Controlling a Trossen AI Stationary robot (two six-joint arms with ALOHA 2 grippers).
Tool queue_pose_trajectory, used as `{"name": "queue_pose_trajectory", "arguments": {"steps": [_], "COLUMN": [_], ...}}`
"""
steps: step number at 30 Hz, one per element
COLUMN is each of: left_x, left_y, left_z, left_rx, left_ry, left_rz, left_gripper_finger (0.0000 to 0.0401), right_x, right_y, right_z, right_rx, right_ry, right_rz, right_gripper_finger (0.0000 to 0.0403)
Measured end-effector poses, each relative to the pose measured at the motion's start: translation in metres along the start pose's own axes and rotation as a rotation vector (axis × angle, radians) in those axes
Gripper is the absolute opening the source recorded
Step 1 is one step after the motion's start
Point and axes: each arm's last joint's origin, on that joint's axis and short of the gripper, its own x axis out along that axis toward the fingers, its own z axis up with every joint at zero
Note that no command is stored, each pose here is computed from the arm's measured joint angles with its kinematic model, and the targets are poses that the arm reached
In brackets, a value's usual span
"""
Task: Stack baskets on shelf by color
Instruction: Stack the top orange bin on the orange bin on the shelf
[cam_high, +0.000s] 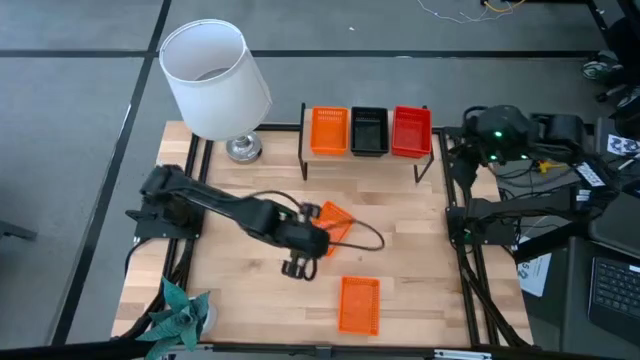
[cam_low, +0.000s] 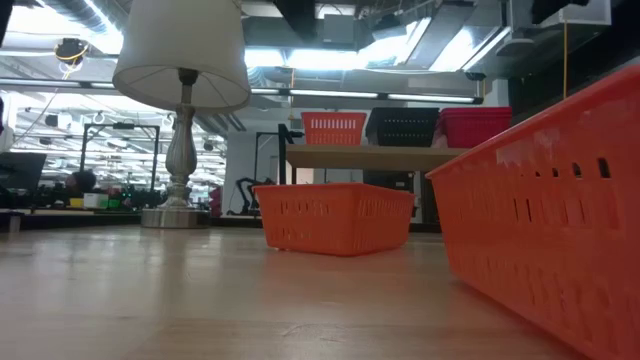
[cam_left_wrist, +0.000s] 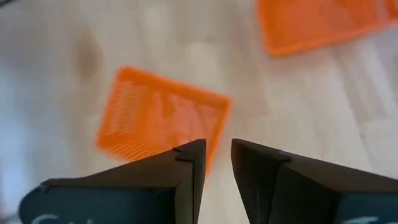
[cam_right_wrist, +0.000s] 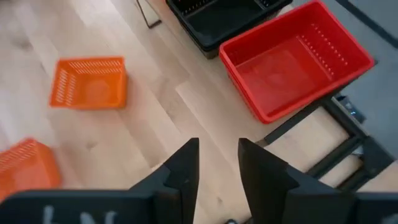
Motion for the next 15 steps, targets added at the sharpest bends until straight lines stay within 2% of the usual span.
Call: {"name": "queue_pose_trajectory", "arguments": {"steps": [3,8,15], "left_x": [0.027,0.075,0.11], "left_y": [-0.005,-0.011,-0.02], "left_z": [-0.002,-0.012,-0.02], "left_rx": [0.041,0.083,0.139], "left_ry": [0.07,0.218,0.295], "left_rz": [-0.05,-0.057,-0.041], "left_gripper_finger": [0.0081,0.0109,0.0123], "right_x": [-0.007,-0.015,-0.017], "right_y": [-0.002,-0.004,-0.005], "right_z": [-0.006,-0.013,-0.015], "right_rx": [0.024,0.023,0.022], "right_ry": [-0.025,-0.052,-0.061], "right_rz": [0.018,0.031,0.034], "right_gripper_finger": [0.011,0.011,0.011]}}
